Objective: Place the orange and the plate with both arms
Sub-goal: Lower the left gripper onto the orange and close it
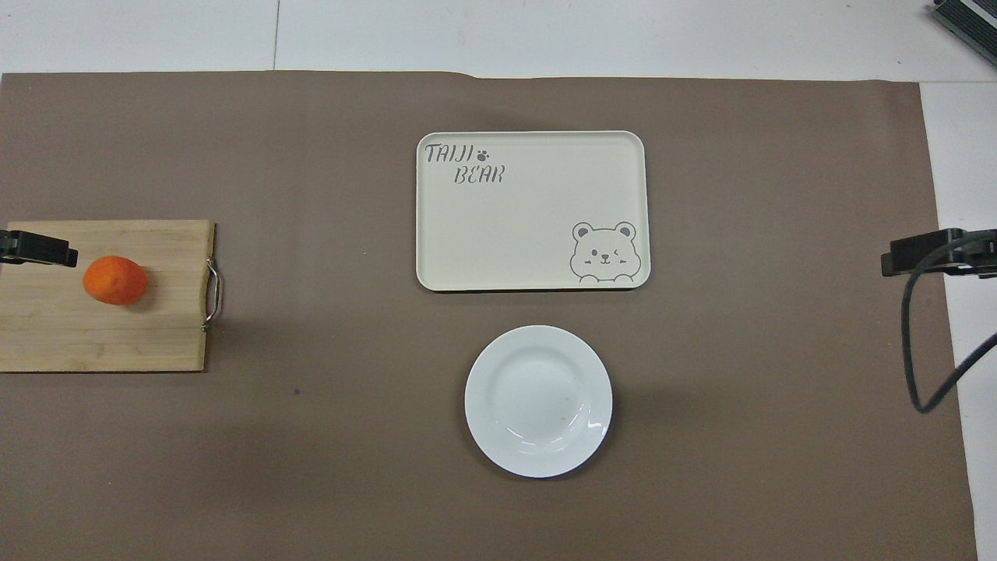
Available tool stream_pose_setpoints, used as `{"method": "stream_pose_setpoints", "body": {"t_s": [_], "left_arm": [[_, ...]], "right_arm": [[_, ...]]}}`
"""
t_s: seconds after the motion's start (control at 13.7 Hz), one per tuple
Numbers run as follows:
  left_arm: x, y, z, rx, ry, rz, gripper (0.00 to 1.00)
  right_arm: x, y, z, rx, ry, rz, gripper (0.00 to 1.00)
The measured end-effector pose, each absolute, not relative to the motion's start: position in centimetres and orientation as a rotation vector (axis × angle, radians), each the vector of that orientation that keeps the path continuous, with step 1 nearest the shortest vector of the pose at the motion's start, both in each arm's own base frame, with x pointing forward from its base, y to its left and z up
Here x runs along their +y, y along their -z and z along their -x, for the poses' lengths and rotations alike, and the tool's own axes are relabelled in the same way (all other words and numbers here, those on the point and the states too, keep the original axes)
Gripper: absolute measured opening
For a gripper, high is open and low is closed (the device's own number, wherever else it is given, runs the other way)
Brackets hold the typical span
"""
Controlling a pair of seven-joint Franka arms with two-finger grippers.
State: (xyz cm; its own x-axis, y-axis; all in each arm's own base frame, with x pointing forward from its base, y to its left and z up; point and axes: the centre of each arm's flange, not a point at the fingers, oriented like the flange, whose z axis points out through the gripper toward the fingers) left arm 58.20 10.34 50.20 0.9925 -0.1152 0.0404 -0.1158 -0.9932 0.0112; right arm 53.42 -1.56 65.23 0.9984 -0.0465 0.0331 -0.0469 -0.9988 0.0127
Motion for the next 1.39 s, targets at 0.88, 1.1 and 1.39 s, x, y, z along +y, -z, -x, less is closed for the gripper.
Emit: {"method": "stream_pose_setpoints", "body": {"t_s": [0.88,1.1,1.39], "left_arm": [[12.4,-37.7,-60.8,-0.340,0.006,-3.120,1.00],[12.5,-35.8,-60.4,-0.367,0.037,-3.109,1.00],[12.3,-33.6,-59.4,-0.345,0.050,-3.092,1.00]], "right_arm": [[-1.6,-65.2,-53.4,-0.073,-0.051,-3.127,1.00],[-1.6,-65.2,-53.4,-0.073,-0.051,-3.127,1.00],[-1.6,-65.2,-53.4,-0.073,-0.051,-3.127,1.00]]}}
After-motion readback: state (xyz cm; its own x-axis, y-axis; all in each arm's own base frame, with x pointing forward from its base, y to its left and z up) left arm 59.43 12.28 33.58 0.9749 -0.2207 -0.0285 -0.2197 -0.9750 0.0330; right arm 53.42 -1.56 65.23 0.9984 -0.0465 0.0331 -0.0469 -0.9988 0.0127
